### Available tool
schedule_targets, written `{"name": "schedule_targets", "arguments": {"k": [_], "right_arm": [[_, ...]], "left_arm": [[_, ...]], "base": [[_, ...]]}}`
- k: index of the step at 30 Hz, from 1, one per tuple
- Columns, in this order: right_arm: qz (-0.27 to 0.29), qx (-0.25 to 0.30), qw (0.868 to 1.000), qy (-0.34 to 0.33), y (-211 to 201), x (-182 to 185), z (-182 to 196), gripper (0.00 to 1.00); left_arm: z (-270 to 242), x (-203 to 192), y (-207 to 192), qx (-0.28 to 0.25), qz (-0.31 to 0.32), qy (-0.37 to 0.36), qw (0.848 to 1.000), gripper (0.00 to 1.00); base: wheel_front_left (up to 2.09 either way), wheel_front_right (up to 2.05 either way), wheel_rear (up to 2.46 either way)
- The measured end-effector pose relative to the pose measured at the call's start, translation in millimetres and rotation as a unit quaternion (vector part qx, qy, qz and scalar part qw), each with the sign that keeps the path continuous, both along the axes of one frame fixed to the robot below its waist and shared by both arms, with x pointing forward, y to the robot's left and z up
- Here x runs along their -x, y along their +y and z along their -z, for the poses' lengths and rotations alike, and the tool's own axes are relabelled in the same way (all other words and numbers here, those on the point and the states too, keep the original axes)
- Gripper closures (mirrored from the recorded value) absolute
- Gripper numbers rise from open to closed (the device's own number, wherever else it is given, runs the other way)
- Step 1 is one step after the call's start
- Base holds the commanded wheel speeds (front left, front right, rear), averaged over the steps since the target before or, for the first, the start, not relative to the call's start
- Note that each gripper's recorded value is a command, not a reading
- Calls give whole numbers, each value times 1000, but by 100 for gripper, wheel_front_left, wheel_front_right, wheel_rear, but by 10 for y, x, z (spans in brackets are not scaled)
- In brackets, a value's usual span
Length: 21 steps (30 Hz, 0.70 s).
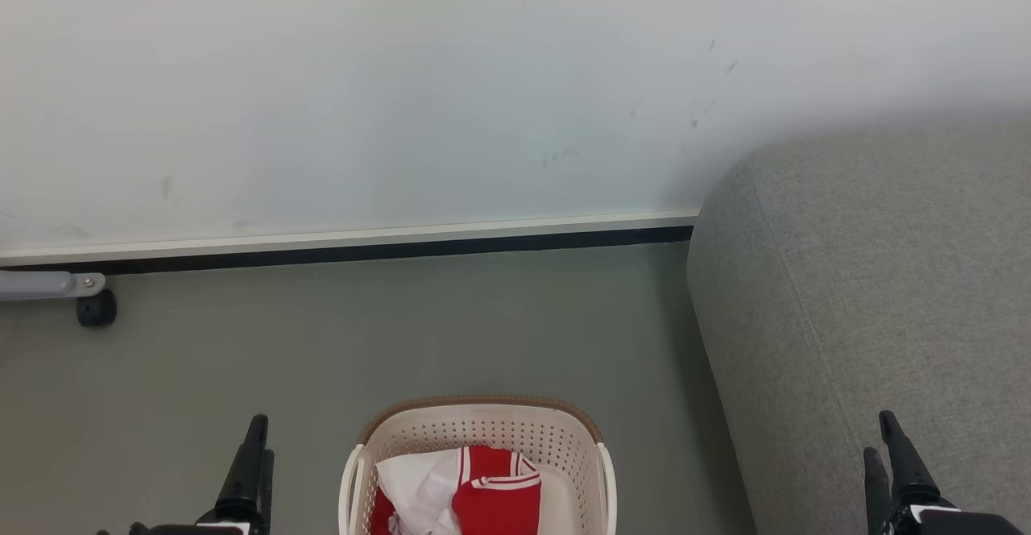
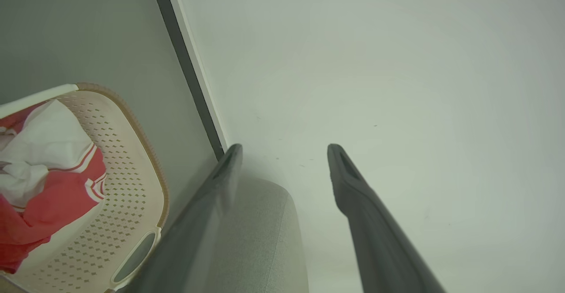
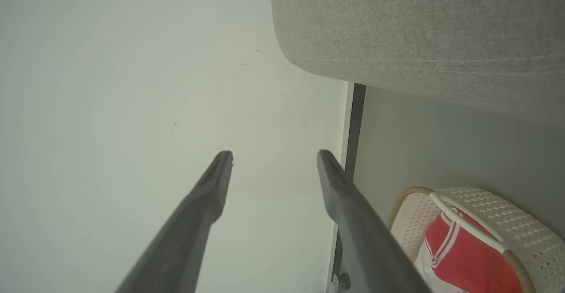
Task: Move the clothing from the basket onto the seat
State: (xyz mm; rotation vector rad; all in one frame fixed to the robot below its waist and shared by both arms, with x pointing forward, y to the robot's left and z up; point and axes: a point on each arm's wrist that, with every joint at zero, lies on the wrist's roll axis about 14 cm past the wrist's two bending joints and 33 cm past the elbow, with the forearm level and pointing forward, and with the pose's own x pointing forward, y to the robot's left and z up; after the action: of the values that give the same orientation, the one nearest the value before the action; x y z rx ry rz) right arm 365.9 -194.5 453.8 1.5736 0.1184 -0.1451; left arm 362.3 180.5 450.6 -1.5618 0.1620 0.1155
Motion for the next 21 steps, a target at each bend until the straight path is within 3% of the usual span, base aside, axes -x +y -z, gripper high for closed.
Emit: {"name": "schedule_targets", "arguments": {"k": [12, 21], "right_arm": [[1, 52, 999, 2, 0, -24, -51, 0], [-19, 138, 990, 0, 83, -57, -126, 0]], "left_arm": [[-68, -29, -57, -65, 11, -6, 998, 0], [-133, -55, -106, -148, 27, -12, 989, 0]], "base": [[0, 0, 0], [0, 0, 0]]}}
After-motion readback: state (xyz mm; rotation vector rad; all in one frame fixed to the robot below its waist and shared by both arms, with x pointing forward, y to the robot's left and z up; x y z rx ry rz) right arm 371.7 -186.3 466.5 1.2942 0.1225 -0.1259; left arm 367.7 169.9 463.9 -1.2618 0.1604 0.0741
